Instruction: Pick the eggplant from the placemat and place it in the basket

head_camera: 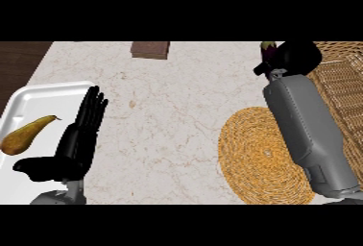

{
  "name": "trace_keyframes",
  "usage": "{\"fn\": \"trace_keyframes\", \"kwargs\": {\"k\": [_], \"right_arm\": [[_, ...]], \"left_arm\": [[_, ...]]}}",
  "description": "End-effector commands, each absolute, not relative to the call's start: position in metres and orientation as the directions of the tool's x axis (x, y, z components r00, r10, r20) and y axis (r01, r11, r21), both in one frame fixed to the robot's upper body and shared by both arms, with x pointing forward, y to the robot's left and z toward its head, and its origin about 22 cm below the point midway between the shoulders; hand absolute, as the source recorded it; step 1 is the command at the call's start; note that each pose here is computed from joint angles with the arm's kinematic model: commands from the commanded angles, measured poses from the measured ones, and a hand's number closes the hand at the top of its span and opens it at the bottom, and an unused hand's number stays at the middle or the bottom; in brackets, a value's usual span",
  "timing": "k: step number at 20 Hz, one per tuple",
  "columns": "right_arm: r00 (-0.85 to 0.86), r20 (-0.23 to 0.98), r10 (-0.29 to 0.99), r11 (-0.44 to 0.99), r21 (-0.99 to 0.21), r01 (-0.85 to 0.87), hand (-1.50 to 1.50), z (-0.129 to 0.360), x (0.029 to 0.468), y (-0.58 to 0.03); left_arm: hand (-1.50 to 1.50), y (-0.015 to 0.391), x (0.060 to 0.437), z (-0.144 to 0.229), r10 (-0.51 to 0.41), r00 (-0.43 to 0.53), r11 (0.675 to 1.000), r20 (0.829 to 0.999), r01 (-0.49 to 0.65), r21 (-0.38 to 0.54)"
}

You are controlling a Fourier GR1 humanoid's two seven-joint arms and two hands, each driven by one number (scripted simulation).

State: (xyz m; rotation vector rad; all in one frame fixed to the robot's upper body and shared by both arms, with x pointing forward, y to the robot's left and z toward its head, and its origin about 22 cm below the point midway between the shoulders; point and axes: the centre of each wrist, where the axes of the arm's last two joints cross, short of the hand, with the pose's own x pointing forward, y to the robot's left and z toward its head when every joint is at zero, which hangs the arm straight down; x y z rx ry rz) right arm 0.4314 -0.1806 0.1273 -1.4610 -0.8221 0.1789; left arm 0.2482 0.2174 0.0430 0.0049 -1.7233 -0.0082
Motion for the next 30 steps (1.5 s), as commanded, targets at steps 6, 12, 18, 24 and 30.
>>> {"fn": "trace_keyframes", "kwargs": {"k": [6, 12, 18, 24, 30], "right_arm": [[0.615, 0.665, 0.424, 0.094, -0.707, 0.701, 1.5, 0.189, 0.454, -0.162], [0.677, 0.667, 0.312, 0.055, -0.723, 0.688, 1.5, 0.192, 0.461, -0.154], [0.791, 0.553, 0.261, -0.075, -0.806, 0.588, 1.5, 0.186, 0.469, -0.172], [0.809, 0.546, 0.218, -0.095, -0.813, 0.574, 1.5, 0.178, 0.47, -0.185], [0.804, 0.561, 0.197, -0.122, -0.8, 0.588, 1.5, 0.15, 0.463, -0.2]], "left_arm": [[0.0, 0.199, 0.258, 0.042, -0.014, -0.157, 1.0, 0.988, 0.018, 0.017], [0.0, 0.211, 0.252, 0.036, -0.011, -0.132, 1.0, 0.991, -0.014, 0.009], [0.0, 0.215, 0.255, 0.033, -0.034, -0.13, 0.999, 0.991, -0.039, 0.029], [0.0, 0.221, 0.258, 0.046, -0.026, -0.13, 0.999, 0.991, -0.048, 0.02], [0.0, 0.228, 0.242, 0.025, -0.036, -0.114, 0.998, 0.993, -0.06, 0.03]]}}
